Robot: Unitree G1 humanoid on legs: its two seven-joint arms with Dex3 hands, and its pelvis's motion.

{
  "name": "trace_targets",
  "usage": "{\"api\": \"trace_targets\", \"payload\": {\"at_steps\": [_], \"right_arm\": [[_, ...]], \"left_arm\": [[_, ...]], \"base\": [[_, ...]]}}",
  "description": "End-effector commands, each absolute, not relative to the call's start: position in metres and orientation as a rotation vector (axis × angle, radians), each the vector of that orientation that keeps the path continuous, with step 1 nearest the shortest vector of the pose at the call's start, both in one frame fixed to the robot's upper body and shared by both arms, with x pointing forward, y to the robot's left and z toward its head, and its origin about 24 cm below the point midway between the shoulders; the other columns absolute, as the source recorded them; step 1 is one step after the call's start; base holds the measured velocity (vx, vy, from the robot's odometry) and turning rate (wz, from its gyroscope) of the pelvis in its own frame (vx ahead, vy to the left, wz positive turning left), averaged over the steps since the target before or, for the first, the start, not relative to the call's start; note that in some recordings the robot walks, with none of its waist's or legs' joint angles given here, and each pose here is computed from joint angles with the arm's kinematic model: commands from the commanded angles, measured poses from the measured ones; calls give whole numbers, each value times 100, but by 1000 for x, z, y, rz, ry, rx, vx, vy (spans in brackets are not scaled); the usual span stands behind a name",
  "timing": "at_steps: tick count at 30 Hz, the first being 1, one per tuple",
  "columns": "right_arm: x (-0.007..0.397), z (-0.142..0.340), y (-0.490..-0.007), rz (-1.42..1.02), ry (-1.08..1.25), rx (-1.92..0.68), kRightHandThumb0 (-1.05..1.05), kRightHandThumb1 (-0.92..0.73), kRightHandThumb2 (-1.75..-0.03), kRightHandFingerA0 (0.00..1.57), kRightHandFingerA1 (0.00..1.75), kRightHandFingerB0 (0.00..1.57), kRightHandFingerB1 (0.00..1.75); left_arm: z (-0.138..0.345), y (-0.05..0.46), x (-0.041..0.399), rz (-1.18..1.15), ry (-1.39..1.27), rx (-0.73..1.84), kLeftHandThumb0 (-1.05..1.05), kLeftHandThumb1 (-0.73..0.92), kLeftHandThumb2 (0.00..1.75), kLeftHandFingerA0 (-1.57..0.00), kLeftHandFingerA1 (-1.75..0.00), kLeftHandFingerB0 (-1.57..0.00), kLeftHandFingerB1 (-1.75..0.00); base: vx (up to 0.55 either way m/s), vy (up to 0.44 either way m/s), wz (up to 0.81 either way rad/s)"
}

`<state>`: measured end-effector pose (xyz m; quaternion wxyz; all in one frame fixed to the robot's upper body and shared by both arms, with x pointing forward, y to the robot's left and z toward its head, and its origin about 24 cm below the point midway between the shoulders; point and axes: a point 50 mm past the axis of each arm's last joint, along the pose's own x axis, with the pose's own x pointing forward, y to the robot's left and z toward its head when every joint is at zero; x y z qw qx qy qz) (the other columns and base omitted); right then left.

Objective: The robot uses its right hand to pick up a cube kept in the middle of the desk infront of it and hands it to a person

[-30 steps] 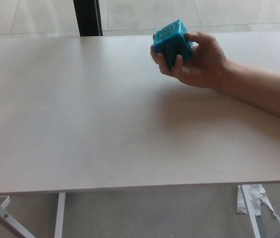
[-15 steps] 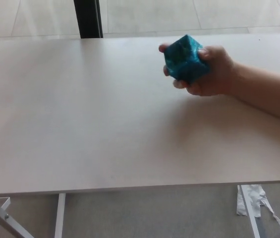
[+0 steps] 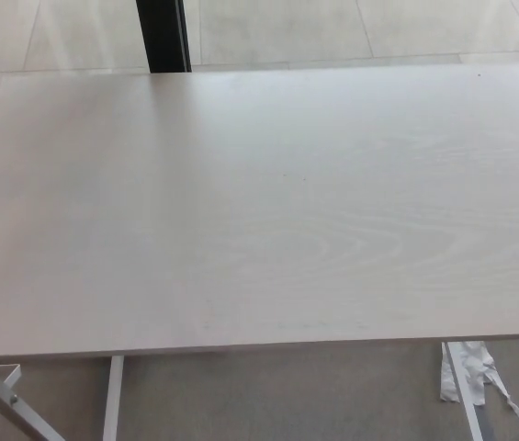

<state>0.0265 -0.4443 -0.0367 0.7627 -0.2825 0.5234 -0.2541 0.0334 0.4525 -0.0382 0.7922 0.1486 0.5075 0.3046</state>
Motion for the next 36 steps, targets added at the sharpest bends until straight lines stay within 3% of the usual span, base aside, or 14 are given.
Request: {"api": "trace_targets", "payload": {"at_steps": [1, 3, 11, 25, 26, 27, 29, 30, 31, 32, 33, 36], "right_arm": [[43, -54, -433, -369, 1241, -960, -47, -61, -59, 71, 52, 62, 40], [47, -60, -424, -318, 1187, -945, -41, -66, -60, 71, 58, 56, 40], [50, -63, -421, -312, 1173, -953, -41, -66, -60, 71, 58, 56, 40], [55, -62, -421, -323, 1148, -959, -41, -66, -60, 71, 58, 56, 40], [56, -63, -421, -324, 1145, -957, -41, -66, -60, 71, 58, 56, 40], [57, -62, -422, -325, 1144, -959, -41, -66, -60, 71, 58, 56, 40], [56, -62, -422, -325, 1145, -960, -41, -66, -60, 71, 58, 56, 40], [37, -71, -414, -416, 1133, -782, -66, -45, -84, 45, 56, 35, 46], [29, -72, -412, -450, 1112, -747, -52, -57, -58, 68, 60, 42, 36], [30, -68, -413, -436, 1093, -802, -52, -57, -58, 68, 60, 42, 36], [28, -68, -412, -447, 1078, -809, -58, -47, -85, 57, 65, 35, 49], [27, -69, -410, -458, 1060, -823, -65, -48, -84, 53, 59, 38, 48]], "left_arm": [[-24, 465, 30, 673, 1124, 416, -64, 72, 61, -60, -60, -48, -42], [-25, 464, 30, 648, 1137, 438, -67, 73, 61, -64, -67, -53, -45], [-21, 467, 34, 668, 1112, 402, -56, 74, 62, -57, -55, -46, -42], [-19, 468, 38, 669, 1114, 399, -60, 74, 63, -58, -55, -47, -39], [-19, 468, 40, 658, 1116, 413, -60, 60, 96, -52, -64, -40, -53], [-20, 467, 39, 658, 1118, 419, -62, 75, 63, -59, -56, -48, -39], [-21, 467, 38, 670, 1123, 413, -66, 73, 62, -61, -59, -52, -39], [-21, 467, 38, 670, 1120, 406, -63, 70, 61, -55, -63, -50, -45], [-21, 467, 37, 663, 1121, 410, -64, 71, 61, -52, -60, -49, -45], [-21, 467, 35, 653, 1125, 419, -64, 71, 61, -52, -60, -49, -45], [-21, 467, 36, 659, 1130, 418, -64, 71, 61, -52, -59, -49, -45], [-21, 467, 38, 653, 1135, 434, -64, 72, 61, -51, -58, -48, -45]], "base": [[0, 0, 0], [0, 0, 0], [0, 0, 0], [0, 0, 0], [0, 0, 0], [0, 0, 0], [0, 0, 0], [0, 0, 0], [0, 0, 0], [0, 0, 0], [0, 0, 0], [0, 0, 0]]}}
